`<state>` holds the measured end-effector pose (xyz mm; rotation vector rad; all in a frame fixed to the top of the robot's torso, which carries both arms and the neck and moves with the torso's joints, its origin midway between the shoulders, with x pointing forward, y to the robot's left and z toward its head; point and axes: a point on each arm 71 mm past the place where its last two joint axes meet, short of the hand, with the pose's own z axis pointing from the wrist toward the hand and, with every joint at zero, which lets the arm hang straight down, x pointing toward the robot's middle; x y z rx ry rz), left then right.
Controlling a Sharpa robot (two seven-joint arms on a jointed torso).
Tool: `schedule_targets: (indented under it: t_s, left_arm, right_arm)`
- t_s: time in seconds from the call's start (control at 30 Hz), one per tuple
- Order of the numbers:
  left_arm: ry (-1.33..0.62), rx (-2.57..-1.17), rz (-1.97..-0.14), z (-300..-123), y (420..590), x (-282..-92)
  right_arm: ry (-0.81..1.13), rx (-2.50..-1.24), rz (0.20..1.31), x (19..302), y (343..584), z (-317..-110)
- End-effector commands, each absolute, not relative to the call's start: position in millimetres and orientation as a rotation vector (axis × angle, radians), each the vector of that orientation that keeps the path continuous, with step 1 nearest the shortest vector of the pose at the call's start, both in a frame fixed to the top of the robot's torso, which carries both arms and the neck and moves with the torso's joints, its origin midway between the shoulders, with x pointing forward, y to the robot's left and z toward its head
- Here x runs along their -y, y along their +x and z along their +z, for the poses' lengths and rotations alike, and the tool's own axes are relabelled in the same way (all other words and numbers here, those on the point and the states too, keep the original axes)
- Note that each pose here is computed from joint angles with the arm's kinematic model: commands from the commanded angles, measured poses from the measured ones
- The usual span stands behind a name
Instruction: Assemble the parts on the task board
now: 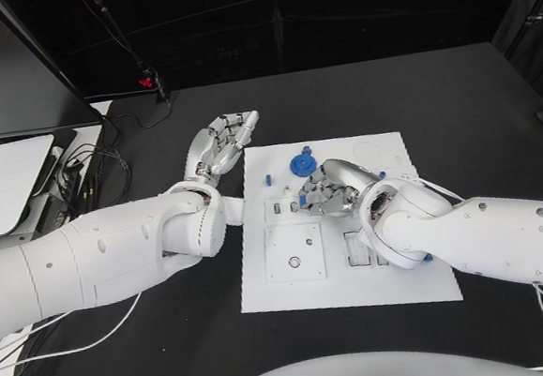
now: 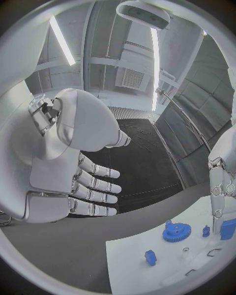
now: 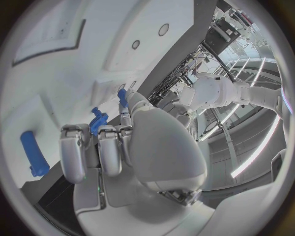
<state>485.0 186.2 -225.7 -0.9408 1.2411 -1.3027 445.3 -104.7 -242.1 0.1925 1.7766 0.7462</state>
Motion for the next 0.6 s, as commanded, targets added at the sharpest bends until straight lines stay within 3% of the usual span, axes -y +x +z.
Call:
schedule_targets:
  t_s: [0.03, 0.6]
  left_arm:
    - [-0.748, -1.044, -1.435, -206.9, 479.7, -183.3]
    - [-0.748, -1.043, -1.436, -206.8, 479.6, -183.8]
  right_arm:
    - [0.179, -1.757, 0.742, 103.8, 445.9, -240.2]
    - [0.174, -1.8, 0.724, 99.5, 447.8, -247.4]
